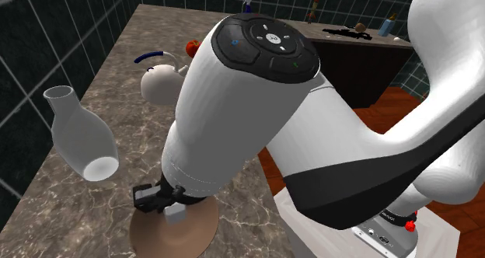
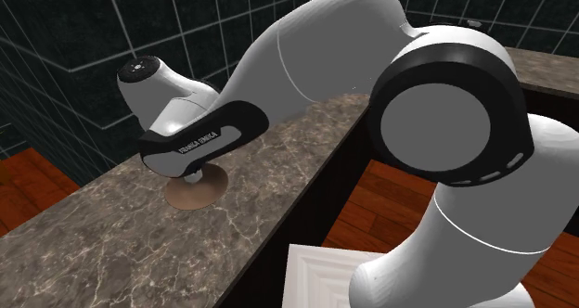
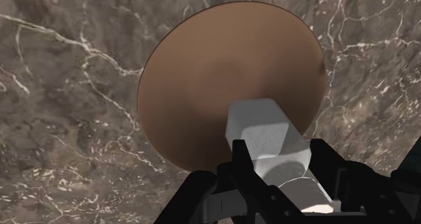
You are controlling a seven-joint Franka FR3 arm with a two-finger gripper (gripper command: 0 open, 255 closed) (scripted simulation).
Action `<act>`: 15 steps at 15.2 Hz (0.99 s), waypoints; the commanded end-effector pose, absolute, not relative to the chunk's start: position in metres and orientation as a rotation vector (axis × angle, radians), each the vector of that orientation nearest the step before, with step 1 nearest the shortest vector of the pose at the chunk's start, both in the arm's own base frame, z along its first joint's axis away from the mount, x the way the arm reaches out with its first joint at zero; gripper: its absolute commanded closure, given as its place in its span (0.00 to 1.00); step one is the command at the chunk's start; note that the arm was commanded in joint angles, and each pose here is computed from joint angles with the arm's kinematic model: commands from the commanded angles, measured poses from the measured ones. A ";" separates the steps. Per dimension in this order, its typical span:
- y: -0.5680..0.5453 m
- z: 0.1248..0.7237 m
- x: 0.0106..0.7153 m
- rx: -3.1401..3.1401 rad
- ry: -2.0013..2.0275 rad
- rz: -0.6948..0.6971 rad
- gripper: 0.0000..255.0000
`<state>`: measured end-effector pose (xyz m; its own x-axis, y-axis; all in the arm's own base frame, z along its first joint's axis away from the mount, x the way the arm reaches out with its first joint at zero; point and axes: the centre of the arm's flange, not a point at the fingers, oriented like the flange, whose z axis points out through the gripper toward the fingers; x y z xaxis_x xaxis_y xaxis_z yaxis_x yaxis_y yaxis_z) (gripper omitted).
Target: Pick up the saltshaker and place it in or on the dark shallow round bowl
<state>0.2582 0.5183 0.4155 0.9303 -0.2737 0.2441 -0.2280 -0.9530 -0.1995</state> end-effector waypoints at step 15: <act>0.518 0.386 0.258 -2.920 0.382 -0.405 0.00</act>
